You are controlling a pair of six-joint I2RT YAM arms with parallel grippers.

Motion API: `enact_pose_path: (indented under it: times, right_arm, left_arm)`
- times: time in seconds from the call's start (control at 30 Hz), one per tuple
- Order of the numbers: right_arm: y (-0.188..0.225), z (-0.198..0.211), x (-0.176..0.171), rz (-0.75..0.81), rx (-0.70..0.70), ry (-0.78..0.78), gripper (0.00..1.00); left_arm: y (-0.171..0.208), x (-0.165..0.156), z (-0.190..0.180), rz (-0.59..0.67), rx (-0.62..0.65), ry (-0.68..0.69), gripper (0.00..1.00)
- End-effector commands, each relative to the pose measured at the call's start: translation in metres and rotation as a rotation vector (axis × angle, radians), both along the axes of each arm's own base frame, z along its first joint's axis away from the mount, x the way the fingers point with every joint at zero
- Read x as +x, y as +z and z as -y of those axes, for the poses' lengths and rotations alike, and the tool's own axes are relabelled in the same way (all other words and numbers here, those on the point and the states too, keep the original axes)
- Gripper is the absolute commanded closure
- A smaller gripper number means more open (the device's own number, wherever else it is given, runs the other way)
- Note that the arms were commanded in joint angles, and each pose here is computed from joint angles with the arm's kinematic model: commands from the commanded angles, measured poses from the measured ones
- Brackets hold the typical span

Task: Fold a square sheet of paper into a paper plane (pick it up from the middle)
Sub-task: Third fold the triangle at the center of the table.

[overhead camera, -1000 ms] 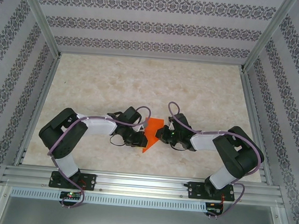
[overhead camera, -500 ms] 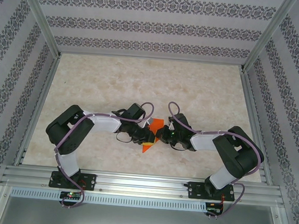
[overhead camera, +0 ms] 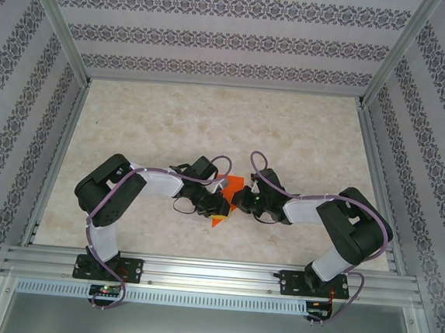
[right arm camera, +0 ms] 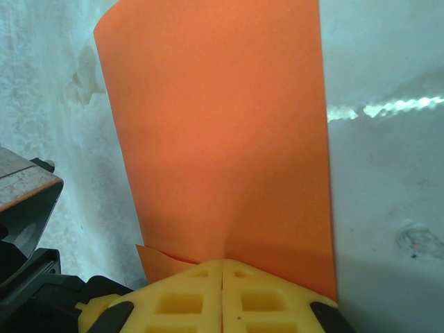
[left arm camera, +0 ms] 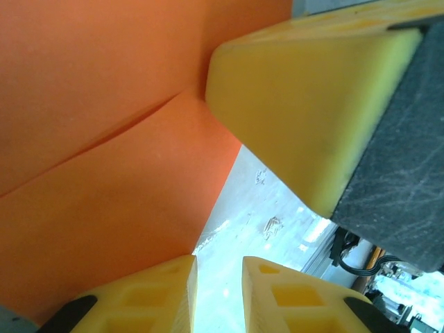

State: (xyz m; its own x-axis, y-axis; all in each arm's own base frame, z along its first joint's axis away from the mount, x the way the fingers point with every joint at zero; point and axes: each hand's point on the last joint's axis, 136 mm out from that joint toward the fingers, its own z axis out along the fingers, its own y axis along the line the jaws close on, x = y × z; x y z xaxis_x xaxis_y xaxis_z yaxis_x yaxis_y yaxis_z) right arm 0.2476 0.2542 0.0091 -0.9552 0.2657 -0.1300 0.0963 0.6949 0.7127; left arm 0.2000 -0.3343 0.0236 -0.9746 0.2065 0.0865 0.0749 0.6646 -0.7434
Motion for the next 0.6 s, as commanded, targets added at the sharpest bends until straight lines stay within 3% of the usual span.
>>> enact_pose_path:
  times: [0.0, 0.57]
  right_arm:
    - [-0.041, 0.015, -0.011, -0.069, -0.132, -0.03, 0.93]
    - [-0.042, 0.019, -0.011, -0.077, -0.164, -0.029, 0.93]
  left_arm:
    - [-0.04, -0.031, -0.037, -0.08, 0.194, -0.028, 0.74]
    - [-0.03, -0.056, -0.063, -0.086, 0.259, -0.107, 0.72]
